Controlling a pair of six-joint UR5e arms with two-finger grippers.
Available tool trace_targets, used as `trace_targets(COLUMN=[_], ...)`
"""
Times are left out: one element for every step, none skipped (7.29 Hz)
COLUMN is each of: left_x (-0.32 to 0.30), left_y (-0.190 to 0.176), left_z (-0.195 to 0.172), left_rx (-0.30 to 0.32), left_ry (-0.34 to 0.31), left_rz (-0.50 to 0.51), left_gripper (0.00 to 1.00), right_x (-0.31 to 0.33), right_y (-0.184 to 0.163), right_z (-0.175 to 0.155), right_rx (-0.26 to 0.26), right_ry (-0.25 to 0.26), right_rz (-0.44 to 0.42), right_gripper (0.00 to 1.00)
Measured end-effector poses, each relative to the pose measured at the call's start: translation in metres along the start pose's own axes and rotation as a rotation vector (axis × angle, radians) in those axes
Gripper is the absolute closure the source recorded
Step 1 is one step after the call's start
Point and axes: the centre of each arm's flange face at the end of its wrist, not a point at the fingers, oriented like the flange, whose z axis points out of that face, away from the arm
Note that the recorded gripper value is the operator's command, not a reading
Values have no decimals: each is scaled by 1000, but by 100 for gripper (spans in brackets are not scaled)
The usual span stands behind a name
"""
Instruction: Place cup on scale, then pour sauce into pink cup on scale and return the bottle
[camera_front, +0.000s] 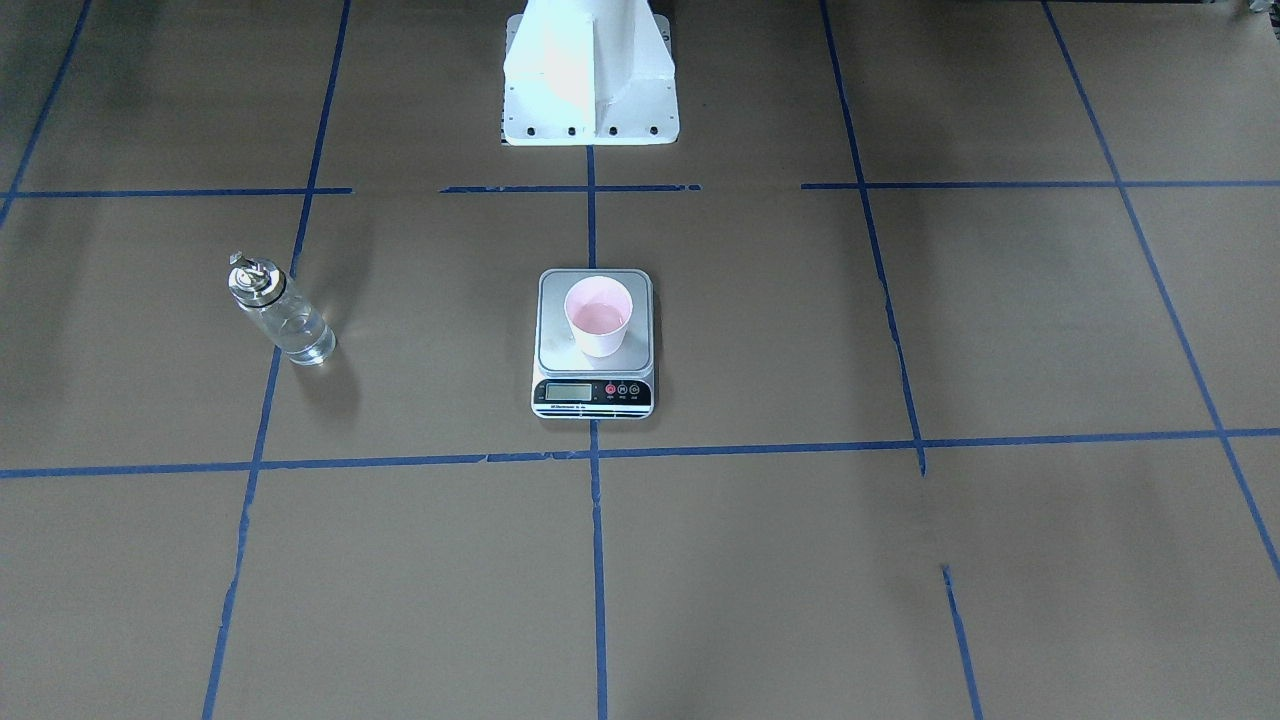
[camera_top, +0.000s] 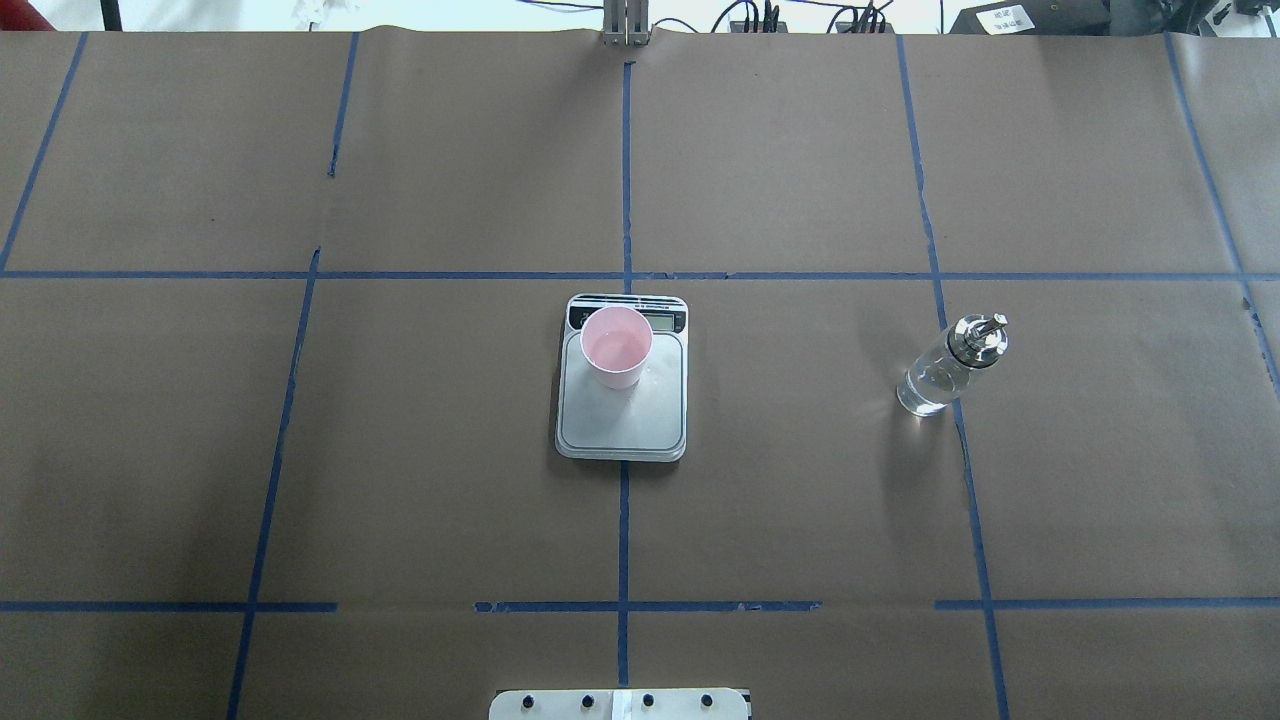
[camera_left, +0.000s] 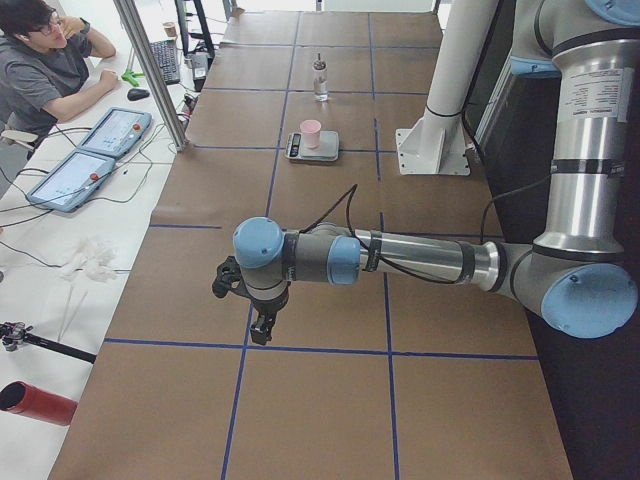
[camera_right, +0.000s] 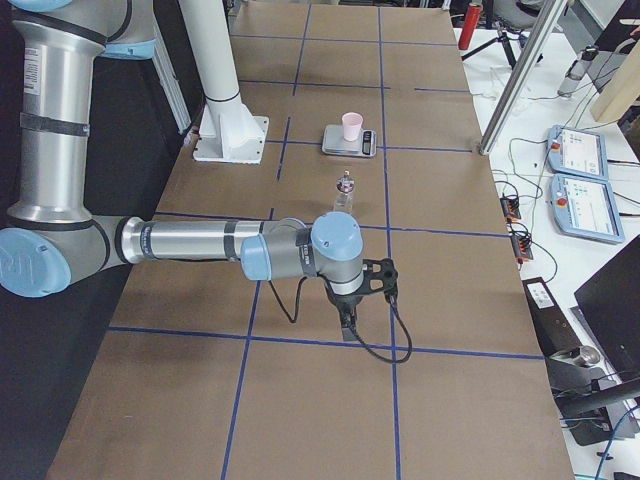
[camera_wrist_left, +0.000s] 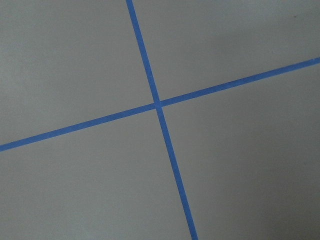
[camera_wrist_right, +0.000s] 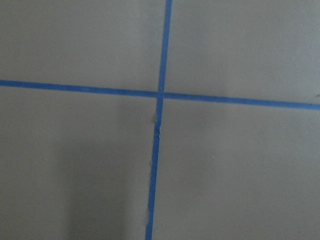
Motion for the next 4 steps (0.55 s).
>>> trace_targets(left_x=[-1, -1, -2, -2], left_y=[0, 0, 1, 1], left_z=[1, 2, 2, 2], left_rx=[-2, -4, -6, -8], left_ry=[0, -1, -2, -5], left_rz=[1, 1, 0, -1], left_gripper=[0, 0, 0, 0], right_x=[13, 20, 21, 13], right_y=[12, 17, 18, 14], right_z=[15, 24, 29, 31], right_rx=[-39, -61, -70, -74], right_ry=[-4, -8, -21, -40], right_rz=[33, 48, 51, 32], right_gripper=[0, 0, 0, 0])
